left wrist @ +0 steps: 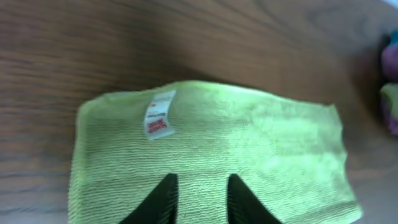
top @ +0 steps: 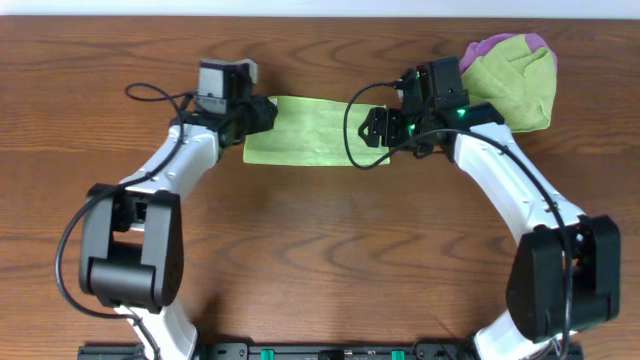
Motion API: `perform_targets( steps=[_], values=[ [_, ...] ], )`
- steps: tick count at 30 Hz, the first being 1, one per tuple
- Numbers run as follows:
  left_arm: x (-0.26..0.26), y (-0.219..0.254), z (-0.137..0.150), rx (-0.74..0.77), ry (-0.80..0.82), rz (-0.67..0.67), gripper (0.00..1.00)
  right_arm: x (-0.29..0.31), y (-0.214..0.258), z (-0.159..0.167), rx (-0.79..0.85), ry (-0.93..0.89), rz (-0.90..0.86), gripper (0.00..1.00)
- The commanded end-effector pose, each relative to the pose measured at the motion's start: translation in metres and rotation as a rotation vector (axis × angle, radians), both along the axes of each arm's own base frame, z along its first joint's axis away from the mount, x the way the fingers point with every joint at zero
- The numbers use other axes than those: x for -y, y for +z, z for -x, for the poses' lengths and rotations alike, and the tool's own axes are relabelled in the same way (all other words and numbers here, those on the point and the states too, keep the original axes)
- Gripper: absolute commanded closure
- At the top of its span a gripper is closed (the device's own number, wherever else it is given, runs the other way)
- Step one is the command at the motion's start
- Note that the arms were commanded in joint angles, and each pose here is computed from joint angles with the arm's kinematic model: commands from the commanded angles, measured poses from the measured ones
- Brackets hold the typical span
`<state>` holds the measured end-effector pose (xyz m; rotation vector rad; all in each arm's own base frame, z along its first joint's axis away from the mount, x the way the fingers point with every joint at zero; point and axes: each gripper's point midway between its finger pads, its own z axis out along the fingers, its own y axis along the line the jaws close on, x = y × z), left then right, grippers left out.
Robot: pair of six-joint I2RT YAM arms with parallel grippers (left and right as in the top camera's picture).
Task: Fold the cloth
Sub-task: 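Grasp the folded strip's right end with the right gripper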
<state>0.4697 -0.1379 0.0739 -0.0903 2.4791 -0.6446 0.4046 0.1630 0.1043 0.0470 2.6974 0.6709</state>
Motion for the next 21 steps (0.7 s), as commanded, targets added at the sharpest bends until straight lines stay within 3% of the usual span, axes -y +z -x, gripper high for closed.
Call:
perform_targets(
  steps=[1, 21],
  values=[
    [-0.009, -0.025, -0.001, -0.028, 0.008, -0.075, 0.75, 0.002, -0.015, 0.011, -0.084, -0.08, -0.052, 0.11],
    [-0.023, -0.082, 0.029, -0.216, 0.009, -0.166, 0.89, 0.0, -0.075, 0.035, -0.161, -0.266, -0.196, 0.09]
  ],
)
